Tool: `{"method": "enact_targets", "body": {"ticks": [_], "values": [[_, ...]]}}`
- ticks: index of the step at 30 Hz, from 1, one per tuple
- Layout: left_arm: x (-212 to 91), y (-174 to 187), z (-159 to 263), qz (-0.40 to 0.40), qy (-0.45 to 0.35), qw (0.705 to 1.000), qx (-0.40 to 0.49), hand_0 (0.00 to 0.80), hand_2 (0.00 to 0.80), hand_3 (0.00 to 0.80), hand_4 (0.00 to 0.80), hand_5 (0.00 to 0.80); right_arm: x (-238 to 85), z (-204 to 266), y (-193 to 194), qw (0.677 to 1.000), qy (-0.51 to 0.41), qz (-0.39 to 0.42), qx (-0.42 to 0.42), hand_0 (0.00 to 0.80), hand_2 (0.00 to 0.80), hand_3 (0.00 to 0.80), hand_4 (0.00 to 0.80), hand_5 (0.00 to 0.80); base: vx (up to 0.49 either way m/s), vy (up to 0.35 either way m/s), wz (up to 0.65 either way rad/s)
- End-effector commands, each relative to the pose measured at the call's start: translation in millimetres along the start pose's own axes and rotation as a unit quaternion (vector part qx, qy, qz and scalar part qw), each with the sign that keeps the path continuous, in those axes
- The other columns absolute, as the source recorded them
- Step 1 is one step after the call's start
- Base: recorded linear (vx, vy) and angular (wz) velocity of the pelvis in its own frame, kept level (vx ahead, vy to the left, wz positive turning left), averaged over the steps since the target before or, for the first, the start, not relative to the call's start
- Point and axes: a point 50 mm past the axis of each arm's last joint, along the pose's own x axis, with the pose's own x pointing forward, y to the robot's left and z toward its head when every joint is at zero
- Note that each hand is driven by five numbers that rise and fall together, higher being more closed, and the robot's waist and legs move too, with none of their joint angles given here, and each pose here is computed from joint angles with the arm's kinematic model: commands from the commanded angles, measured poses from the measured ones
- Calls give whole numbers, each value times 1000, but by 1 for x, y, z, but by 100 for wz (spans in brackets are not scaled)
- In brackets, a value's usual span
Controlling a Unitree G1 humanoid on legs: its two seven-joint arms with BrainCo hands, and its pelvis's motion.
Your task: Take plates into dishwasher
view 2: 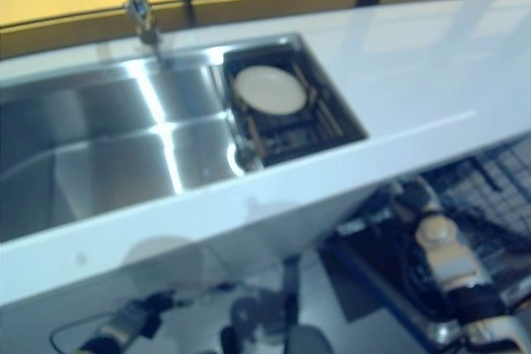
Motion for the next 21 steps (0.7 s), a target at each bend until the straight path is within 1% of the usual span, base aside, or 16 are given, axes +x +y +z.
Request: {"method": "enact_targets", "body": {"ticks": [1, 6, 7, 10, 14, 21], "values": [[1, 10, 34, 17, -40, 999, 17, 0, 0, 0, 0, 0, 14, 52, -27, 996, -69, -60, -9, 800, 800, 800, 800, 800, 14, -76, 5], [1, 13, 44, 16, -54, 998, 5, 0, 0, 0, 0, 0, 20, 41, -21, 998, -35, -49, -21, 800, 800, 800, 800, 800, 20, -65, 8], [4, 4, 46, 21, -54, 998, 4, 0, 0, 0, 0, 0, 23, 33, -10, 999, -17, -39, -24, 800, 800, 800, 800, 800, 33, -95, 9], [5, -2, 53, 24, -56, 998, 4, 0, 0, 0, 0, 0, 25, 20, 1, 999, 17, -27, -34, 800, 800, 800, 800, 800, 29, -90, 5], [3, 4, 58, 23, -63, 998, 7, 0, 0, 0, 0, 0, 27, -2, 7, 997, 63, -22, -31, 800, 800, 800, 800, 800, 20, -56, 10], [1, 12, 64, 18, -76, 997, 13, 0, 0, 0, 0, 0, 29, -22, 7, 993, 112, -31, -29, 800, 800, 800, 800, 800, 4, -41, 15]]}}
